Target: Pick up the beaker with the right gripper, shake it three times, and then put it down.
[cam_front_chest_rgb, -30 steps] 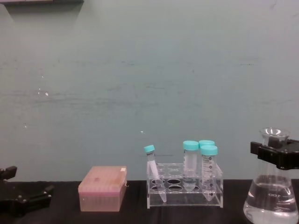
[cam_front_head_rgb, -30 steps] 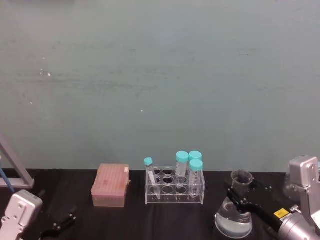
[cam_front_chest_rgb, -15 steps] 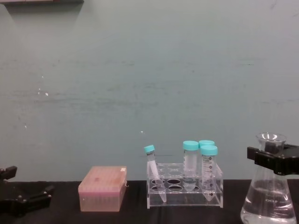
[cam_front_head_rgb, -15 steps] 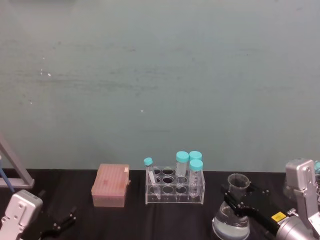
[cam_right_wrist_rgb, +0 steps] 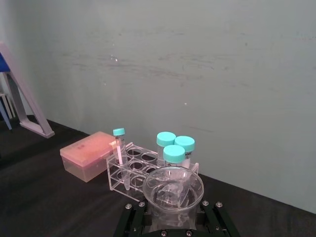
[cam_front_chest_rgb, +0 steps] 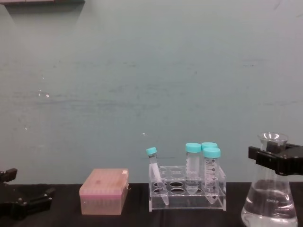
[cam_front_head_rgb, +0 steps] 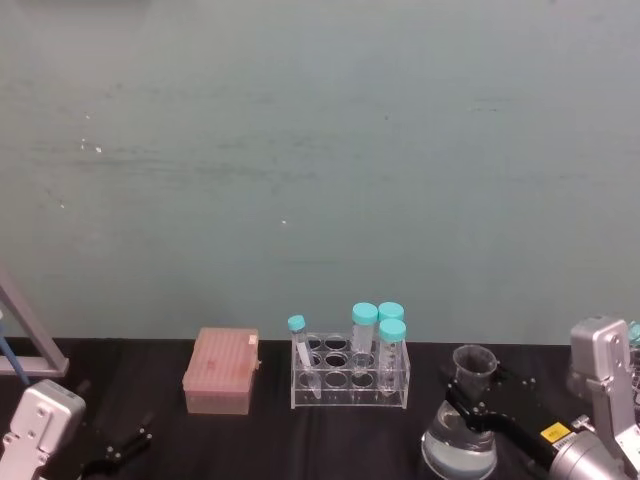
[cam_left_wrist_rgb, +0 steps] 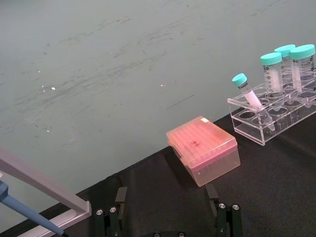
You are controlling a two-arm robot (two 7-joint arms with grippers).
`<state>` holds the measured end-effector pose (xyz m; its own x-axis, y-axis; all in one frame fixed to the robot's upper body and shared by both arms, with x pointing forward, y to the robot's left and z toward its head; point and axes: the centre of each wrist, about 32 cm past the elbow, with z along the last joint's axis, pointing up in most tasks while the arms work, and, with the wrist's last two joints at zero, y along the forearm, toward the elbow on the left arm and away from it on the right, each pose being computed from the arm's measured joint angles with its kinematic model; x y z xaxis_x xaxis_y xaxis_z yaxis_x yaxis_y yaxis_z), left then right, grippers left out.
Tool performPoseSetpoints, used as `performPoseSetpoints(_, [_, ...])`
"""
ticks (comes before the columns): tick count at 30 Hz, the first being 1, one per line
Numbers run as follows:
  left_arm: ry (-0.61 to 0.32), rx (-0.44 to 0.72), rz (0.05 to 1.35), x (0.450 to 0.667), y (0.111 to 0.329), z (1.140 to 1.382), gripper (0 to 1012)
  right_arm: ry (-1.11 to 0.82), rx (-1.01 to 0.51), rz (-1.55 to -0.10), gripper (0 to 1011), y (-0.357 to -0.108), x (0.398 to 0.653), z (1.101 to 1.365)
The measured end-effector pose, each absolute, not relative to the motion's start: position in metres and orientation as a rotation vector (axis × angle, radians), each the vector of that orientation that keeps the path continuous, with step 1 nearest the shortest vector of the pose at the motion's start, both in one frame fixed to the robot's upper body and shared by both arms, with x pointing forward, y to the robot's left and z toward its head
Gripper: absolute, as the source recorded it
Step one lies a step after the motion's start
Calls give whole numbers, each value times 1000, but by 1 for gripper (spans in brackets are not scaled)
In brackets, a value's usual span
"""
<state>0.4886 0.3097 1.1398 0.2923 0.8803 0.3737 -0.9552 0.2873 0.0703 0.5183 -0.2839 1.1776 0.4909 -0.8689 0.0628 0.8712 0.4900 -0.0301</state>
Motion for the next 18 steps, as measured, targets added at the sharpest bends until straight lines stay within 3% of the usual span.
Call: performPoseSetpoints(18, [-285, 304, 1248, 489, 310, 1140, 1000, -19, -55, -1045, 457, -283, 513, 1178])
